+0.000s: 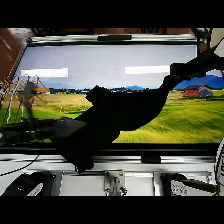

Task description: Fold the shirts.

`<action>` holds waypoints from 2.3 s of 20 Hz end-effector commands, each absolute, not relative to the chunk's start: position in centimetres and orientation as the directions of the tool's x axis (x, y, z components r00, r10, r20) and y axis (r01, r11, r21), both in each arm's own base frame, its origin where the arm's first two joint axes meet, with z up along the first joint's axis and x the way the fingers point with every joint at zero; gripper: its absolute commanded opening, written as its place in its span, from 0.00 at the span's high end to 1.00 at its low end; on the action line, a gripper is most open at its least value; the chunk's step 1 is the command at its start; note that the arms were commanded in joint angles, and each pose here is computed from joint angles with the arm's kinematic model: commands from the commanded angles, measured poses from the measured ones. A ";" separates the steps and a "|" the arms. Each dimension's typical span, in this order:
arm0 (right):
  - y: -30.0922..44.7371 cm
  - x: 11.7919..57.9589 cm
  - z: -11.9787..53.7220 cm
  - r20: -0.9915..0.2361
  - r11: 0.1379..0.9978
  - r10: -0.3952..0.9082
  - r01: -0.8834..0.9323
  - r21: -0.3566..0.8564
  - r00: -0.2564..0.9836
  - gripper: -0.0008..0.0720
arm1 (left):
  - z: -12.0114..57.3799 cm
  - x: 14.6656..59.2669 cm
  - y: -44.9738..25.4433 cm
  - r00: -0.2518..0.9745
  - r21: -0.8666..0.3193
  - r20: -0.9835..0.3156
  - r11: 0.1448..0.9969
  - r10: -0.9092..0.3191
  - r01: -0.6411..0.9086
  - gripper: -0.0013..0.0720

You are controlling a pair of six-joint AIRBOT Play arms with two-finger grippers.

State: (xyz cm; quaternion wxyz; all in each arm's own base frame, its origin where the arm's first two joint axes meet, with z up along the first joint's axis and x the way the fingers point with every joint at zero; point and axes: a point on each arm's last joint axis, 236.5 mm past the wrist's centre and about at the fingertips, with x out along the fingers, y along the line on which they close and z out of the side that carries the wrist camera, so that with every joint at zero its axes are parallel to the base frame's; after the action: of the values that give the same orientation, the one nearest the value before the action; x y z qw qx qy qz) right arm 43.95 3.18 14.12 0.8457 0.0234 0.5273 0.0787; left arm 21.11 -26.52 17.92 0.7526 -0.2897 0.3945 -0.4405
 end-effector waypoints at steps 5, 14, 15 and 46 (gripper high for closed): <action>-3.3 41.1 11.7 -0.950 0.992 -0.117 -0.011 -0.126 0.291 0.91 | 3.9 17.1 -40.7 -0.009 -0.748 -0.559 0.499 -0.829 0.439 0.93; -4.3 41.8 12.1 -0.933 0.985 -0.160 -0.011 -0.173 0.323 0.91 | 10.4 25.9 -37.5 -0.037 -0.621 -0.625 0.467 -0.780 0.630 0.16; -3.6 41.9 12.0 -0.936 0.989 -0.130 -0.019 -0.143 0.326 0.91 | 10.0 28.0 -34.5 0.006 -0.552 -0.698 0.544 -0.716 0.631 0.16; 6.4 42.8 13.7 -0.879 0.956 0.292 -0.146 0.255 0.377 0.91 | -1.0 47.1 -25.4 0.297 -0.267 -0.856 0.854 -0.423 0.446 0.92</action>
State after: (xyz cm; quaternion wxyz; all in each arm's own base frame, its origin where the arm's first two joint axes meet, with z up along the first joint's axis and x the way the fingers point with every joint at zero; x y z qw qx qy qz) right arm 41.93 4.41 12.52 0.8138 0.0567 0.5715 0.0885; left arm 44.80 -26.02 -5.35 0.7736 0.0149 0.5725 -0.2712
